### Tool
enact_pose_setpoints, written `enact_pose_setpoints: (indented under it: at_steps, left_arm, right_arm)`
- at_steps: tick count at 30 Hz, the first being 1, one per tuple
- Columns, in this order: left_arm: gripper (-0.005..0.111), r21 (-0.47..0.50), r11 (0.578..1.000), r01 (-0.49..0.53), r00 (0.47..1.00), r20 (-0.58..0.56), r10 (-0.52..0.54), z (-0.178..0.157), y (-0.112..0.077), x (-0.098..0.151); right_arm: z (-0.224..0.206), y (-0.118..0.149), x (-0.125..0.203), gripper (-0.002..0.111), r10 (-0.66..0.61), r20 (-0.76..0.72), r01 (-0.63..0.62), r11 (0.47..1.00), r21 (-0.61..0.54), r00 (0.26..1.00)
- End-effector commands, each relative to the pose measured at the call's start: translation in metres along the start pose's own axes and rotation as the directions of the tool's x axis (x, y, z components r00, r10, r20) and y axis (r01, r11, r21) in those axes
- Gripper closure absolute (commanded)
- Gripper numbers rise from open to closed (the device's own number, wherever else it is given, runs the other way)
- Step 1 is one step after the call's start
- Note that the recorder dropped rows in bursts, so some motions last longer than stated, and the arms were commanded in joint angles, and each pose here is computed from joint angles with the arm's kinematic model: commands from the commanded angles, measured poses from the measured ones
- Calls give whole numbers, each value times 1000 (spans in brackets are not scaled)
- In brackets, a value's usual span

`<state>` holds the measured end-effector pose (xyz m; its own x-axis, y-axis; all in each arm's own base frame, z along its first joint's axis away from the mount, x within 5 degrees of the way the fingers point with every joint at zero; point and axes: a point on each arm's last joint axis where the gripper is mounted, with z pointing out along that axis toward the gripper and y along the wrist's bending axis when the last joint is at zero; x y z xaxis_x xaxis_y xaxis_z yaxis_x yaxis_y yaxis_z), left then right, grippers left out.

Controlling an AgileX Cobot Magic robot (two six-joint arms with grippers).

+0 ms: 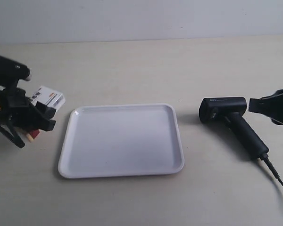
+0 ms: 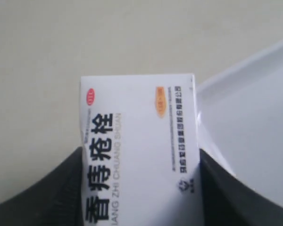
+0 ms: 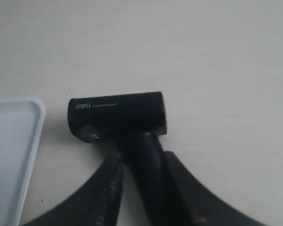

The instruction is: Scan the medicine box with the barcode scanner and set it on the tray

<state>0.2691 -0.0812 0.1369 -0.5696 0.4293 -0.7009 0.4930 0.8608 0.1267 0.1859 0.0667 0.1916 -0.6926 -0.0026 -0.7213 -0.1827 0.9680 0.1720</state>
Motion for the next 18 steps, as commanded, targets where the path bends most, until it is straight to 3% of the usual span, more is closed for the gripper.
enact_pose_setpoints:
  at_steps: [1, 2, 4, 5, 6, 9, 18]
  left_arm:
    - [107, 174, 955, -239, 962, 179, 208, -7, -20, -35]
    - [107, 282, 901, -330, 930, 259, 259, -10, -31, -42]
    - [107, 466, 726, -506, 854, 390, 344, -19, -50, -52]
    - [107, 509, 678, -531, 840, 424, 339, -21, -53, -60]
    - [107, 529, 664, -529, 842, 427, 330, -21, -53, -65]
    - [107, 524, 689, -501, 860, 390, 329, -13, -48, -73]
    - [107, 585, 609, -536, 844, 352, 405, 17, -53, -49]
  right_arm:
    - [24, 14, -5, 53, -142, -78, 140, 990, -31, 987]
    - [30, 15, -5, 46, -164, -97, 161, 986, -34, 982]
    - [43, 16, -5, 34, -180, -131, 177, 984, -33, 975]
    - [51, 17, -6, 29, -189, -141, 186, 982, -33, 972]
    - [58, 17, -4, 25, -191, -156, 188, 982, -32, 969]
    - [79, 17, -2, 20, -213, -200, 211, 977, -32, 956]
    - [128, 6, -1, 23, -246, -252, 250, 968, -15, 936]
